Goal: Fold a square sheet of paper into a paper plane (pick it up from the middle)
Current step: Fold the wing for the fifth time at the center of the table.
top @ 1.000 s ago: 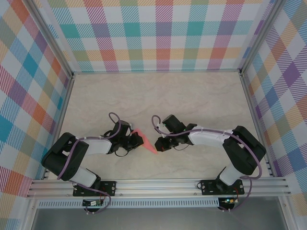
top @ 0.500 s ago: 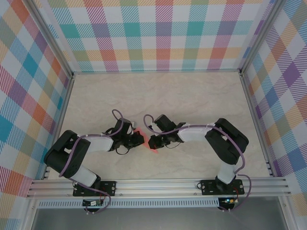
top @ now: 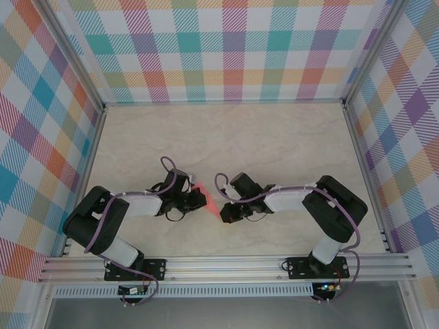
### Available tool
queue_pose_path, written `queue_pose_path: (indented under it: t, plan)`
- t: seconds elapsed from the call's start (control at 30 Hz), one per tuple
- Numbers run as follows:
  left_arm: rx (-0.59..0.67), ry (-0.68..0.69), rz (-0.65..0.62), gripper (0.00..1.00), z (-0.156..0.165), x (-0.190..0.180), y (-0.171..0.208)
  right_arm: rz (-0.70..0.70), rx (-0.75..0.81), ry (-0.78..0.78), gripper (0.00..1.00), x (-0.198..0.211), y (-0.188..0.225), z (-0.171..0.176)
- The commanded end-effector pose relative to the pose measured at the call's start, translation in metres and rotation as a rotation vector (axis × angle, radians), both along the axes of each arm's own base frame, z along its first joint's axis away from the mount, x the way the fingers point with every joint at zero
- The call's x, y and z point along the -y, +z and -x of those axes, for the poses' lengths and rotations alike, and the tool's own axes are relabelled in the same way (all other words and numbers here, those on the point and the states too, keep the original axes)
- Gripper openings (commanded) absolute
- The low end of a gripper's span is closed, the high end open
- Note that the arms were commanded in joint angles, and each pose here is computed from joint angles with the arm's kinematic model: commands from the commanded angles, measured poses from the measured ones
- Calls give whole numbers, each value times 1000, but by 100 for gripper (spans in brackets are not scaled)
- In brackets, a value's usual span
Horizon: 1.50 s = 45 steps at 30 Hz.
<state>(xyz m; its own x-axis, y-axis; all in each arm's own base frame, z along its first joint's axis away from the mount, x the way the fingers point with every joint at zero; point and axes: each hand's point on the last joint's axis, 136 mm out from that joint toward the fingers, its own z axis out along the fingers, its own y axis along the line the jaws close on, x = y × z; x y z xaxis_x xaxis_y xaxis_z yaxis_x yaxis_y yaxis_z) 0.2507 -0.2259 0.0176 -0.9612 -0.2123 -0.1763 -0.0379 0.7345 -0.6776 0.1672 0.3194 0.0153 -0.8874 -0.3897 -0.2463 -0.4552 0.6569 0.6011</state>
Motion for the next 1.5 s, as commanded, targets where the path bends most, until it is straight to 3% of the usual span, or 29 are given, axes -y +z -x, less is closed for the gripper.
queue_pose_path:
  t: [0.0,0.13,0.3,0.6,0.97,1.2,1.47]
  plan:
    - [-76,35,-117,2,11,-21,-29,103,-116,65,0,35,-17,42]
    - [-70,20,-101,2,11,-18,-28,65,-18,49,0,28,10,27]
    - [-68,9,-95,2,11,-16,-28,-99,108,-16,0,-18,61,-15]
    - [-77,6,-97,1,12,-16,-32,-101,70,4,0,-61,33,-40]
    - [-78,17,-105,1,13,-19,-33,-51,49,13,0,-38,1,-28]
    - [-78,15,-103,1,14,-19,-33,-78,84,8,0,-27,7,-25]
    - [-76,11,-97,1,15,-19,-32,-111,99,8,0,-41,18,-37]
